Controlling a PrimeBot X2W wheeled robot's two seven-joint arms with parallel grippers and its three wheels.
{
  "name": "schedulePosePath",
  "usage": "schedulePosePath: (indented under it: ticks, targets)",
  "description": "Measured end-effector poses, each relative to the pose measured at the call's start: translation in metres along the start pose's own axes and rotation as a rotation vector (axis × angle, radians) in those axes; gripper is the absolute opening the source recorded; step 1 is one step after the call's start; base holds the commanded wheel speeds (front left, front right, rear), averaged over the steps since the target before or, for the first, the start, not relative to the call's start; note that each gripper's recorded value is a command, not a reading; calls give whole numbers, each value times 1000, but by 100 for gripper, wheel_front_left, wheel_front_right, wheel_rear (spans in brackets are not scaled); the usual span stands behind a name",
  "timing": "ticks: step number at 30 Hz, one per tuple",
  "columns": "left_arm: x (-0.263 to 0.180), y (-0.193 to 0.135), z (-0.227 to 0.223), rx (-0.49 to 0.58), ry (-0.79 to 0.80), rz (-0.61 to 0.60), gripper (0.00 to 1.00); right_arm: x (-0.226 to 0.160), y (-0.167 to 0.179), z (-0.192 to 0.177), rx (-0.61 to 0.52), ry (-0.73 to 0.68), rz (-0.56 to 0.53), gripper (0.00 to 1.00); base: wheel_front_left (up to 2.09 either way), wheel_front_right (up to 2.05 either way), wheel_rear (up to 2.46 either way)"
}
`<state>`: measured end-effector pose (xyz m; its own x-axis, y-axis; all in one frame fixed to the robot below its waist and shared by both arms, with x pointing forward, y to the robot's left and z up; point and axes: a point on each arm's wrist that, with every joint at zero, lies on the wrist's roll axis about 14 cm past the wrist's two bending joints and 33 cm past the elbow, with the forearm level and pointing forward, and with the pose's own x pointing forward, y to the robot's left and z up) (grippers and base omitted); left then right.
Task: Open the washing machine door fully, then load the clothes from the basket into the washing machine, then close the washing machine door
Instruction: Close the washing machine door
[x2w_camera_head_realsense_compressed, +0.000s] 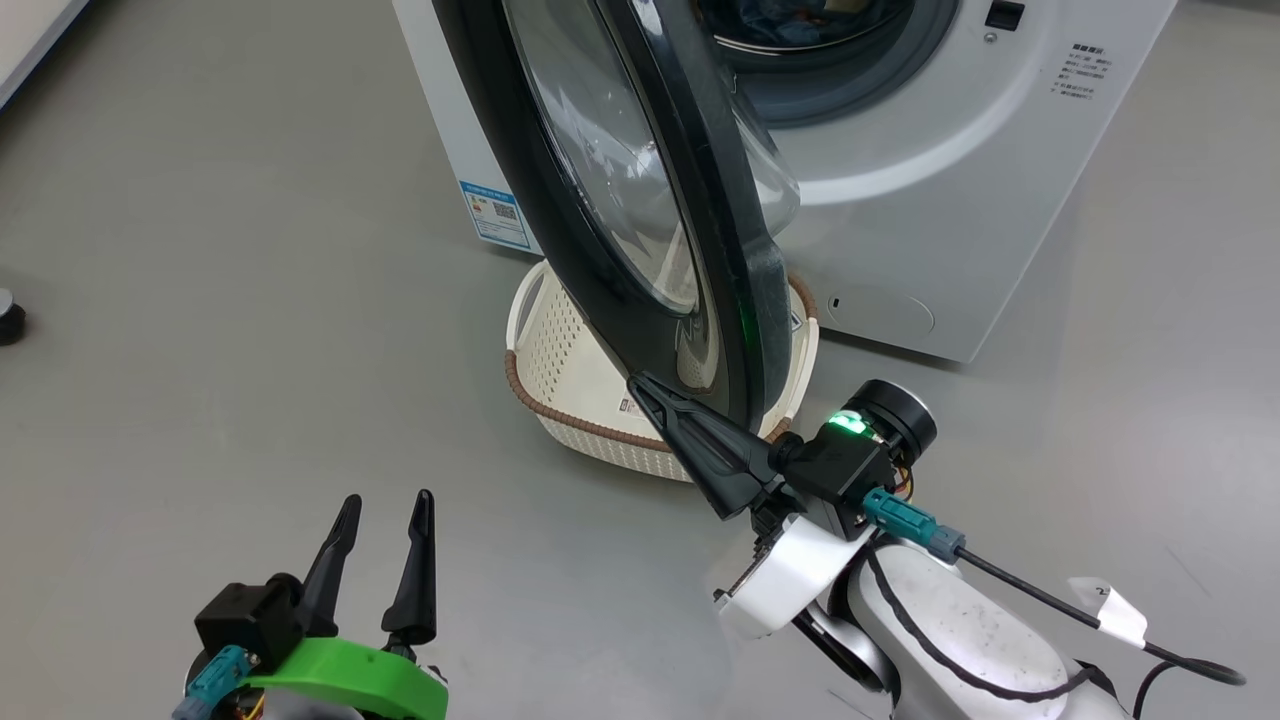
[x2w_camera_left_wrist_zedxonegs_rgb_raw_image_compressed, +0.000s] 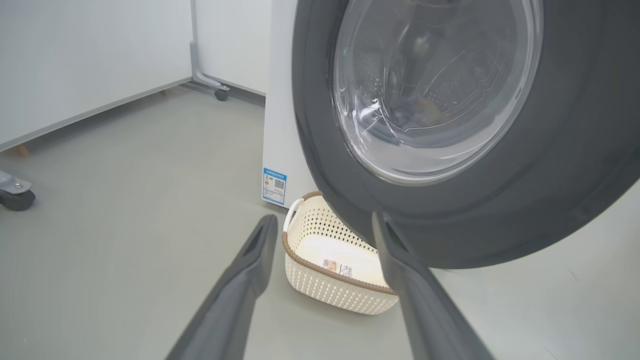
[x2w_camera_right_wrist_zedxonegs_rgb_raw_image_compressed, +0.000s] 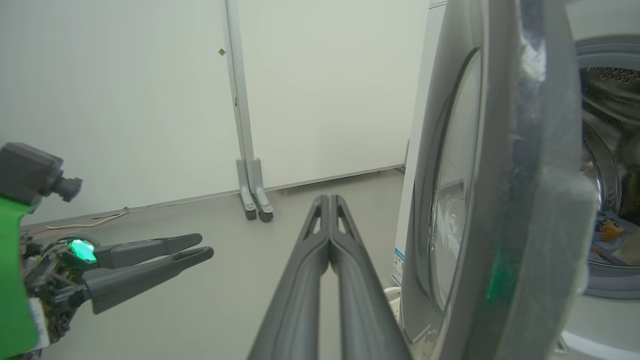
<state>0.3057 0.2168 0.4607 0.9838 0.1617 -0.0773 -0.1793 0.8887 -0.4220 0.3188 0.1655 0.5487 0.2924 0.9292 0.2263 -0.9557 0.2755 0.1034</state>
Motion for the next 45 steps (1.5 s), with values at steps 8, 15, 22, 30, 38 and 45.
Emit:
schedulePosePath:
  ticks: [8,15,22,30,38,45]
  targets:
    - [6,5,1,6,0,19,100,4,-15,-8,19,8,-18,0,0,0,0]
    - [12,5,-2,3,9,21,100,7,-29,-7,15,0,-41,0,0,0,0]
    - [17,-1,-8,2,28,4,100,1,-45,-13,28,12,-88,0,0,0,0]
    - [21,-2,-11,3,38,0,100,-1,-56,-17,29,19,-108,0,0,0,0]
    - [25,0,-13,-4,46,8,100,-2,-72,-12,15,5,-138,0,0,0,0]
    - [32,-4,-18,-9,59,-5,100,-10,-95,-11,-8,3,-191,0,0,0,0]
